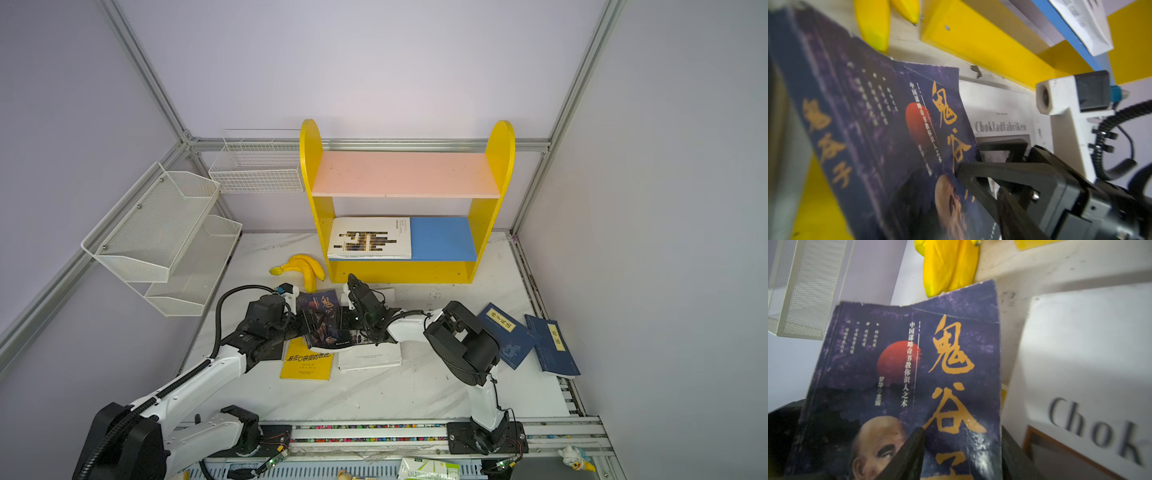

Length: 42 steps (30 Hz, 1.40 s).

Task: Stacking books/files
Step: Move the book.

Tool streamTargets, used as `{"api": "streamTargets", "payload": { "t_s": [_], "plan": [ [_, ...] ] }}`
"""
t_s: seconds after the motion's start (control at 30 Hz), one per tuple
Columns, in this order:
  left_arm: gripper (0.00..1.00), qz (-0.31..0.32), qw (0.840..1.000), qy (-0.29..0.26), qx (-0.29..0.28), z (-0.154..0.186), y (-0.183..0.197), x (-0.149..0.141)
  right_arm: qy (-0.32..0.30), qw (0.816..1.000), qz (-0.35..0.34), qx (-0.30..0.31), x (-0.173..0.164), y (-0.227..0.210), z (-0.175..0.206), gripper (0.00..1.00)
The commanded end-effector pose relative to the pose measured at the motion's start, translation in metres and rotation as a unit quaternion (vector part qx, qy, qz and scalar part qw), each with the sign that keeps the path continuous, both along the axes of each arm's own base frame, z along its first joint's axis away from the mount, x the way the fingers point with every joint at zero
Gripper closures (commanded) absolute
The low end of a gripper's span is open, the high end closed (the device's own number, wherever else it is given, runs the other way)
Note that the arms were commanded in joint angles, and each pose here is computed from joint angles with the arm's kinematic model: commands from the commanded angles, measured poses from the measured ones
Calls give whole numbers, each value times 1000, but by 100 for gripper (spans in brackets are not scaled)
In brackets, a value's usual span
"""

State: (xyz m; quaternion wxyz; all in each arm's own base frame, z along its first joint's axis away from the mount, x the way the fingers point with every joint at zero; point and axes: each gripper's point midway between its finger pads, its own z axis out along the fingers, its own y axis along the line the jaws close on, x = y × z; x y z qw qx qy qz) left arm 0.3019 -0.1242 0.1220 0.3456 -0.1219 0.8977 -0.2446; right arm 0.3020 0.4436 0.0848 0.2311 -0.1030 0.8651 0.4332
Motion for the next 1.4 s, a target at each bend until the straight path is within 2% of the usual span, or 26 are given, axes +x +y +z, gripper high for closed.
{"api": "streamTargets", "payload": {
  "t_s": [0.0, 0.13, 0.2, 0.33, 0.43, 0.5, 0.63, 0.73, 0.83, 1.03, 1.2, 1.37],
  "plan": [
    [27, 110, 991, 5, 76, -3, 50, -2, 14, 999, 46, 25, -24, 32, 6, 43],
    [22, 182, 974, 1, 136, 6, 87, -5, 19, 999, 45, 15, -26, 36, -1, 43],
    [21, 199, 968, 3, 154, 8, 97, -6, 23, 999, 39, 8, -26, 35, -5, 43],
    [12, 222, 957, 14, 184, 10, 111, -11, 13, 999, 29, 0, -24, 29, 1, 40],
    [9, 214, 961, 11, 175, 15, 107, -11, -11, 1000, 18, -23, -19, 20, 13, 39],
    [7, 188, 969, 5, 161, 20, 97, -8, -32, 999, 2, -39, -14, 11, 25, 37],
    [3, 82, 992, -26, 97, 34, 53, -3, -84, 991, -54, -85, 3, -23, 57, 28],
    [0, 4, 998, -51, 31, 47, 14, -5, -112, 980, -116, -118, 17, -62, 76, 24],
    [0, -50, 997, -58, -24, 54, -20, -12, -112, 972, -153, -136, 28, -99, 81, 21],
    [0, -87, 993, -54, -51, 55, -62, -18, -67, 971, -181, -143, 38, -163, 58, 16],
    [0, -88, 994, -25, -54, 35, -83, -13, -58, 972, -166, -155, 33, -181, 41, 14],
    [0, -88, 995, 1, -53, 13, -101, -9, -30, 972, -159, -169, 27, -195, 6, 14]
  ]
}}
